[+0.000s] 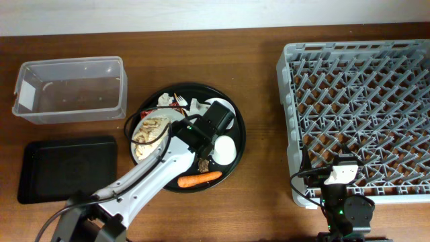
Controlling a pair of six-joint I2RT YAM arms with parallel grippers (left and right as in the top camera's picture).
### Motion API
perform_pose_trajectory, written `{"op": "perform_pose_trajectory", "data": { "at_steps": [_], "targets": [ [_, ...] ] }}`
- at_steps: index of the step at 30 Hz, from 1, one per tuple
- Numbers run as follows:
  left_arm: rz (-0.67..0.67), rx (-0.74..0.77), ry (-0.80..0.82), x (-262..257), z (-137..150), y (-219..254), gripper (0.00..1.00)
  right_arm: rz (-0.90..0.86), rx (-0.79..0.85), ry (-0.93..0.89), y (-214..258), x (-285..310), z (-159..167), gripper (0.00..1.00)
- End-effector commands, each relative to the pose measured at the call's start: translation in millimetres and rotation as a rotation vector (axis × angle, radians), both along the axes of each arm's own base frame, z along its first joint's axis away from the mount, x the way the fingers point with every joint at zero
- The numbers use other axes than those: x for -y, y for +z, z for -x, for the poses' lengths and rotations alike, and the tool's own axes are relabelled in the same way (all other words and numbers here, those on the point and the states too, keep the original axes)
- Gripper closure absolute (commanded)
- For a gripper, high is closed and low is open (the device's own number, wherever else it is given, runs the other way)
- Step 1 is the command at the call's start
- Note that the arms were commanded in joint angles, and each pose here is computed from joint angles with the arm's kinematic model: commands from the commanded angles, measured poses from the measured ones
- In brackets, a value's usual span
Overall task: Sort waste into correct bins and load items into the dishwasher rack
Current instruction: 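Lift the white plate with the left gripper and carry it left, then tilt the plate over the black tray to dump the rice and pasta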
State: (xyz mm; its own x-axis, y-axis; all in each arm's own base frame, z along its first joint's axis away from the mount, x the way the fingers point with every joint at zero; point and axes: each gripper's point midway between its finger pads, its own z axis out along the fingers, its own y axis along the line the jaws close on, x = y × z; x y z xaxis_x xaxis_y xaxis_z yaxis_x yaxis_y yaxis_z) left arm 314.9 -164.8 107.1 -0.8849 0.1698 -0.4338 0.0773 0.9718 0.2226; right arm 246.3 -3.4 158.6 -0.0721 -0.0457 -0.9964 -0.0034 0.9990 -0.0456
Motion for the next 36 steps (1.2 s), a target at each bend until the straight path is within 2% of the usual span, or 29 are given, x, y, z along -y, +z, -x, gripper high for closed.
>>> {"op": "perform_pose_trajectory", "data": {
  "at_steps": [1, 6, 12, 16, 22, 29, 36],
  "targets": [
    [-0.052, 0.081, 0.081, -16.3, -5.7, 29.0, 0.99, -0.001, -0.003, -0.012, -2.2, 2.6, 0.2, 0.01],
    [-0.053, 0.055, 0.169, -29.0, 3.1, 25.9, 0.99, -0.001, -0.003, -0.012, -2.2, 2.6, 0.2, 0.01],
    [-0.042, 0.045, 0.249, -54.8, -4.1, 27.9, 0.99, -0.001, -0.003, -0.012, -2.2, 2.6, 0.2, 0.01],
    [0.053, 0.029, 0.332, -76.5, -7.3, 36.6, 0.99, -0.001, -0.003, -0.012, -2.2, 2.6, 0.2, 0.01],
    [0.107, 0.079, 0.468, -122.1, -10.1, 59.0, 0.99, 0.0, -0.003, -0.012, -2.2, 2.6, 0.2, 0.01],
    [0.186, 0.065, 0.663, -182.4, -14.9, 49.4, 0.99, -0.001, -0.003, -0.012, -2.2, 2.6, 0.2, 0.01],
    [0.361, 0.095, 0.695, -216.3, -33.6, 51.4, 0.99, -0.001, -0.003, -0.012, -2.2, 2.6, 0.2, 0.01]
  ]
}}
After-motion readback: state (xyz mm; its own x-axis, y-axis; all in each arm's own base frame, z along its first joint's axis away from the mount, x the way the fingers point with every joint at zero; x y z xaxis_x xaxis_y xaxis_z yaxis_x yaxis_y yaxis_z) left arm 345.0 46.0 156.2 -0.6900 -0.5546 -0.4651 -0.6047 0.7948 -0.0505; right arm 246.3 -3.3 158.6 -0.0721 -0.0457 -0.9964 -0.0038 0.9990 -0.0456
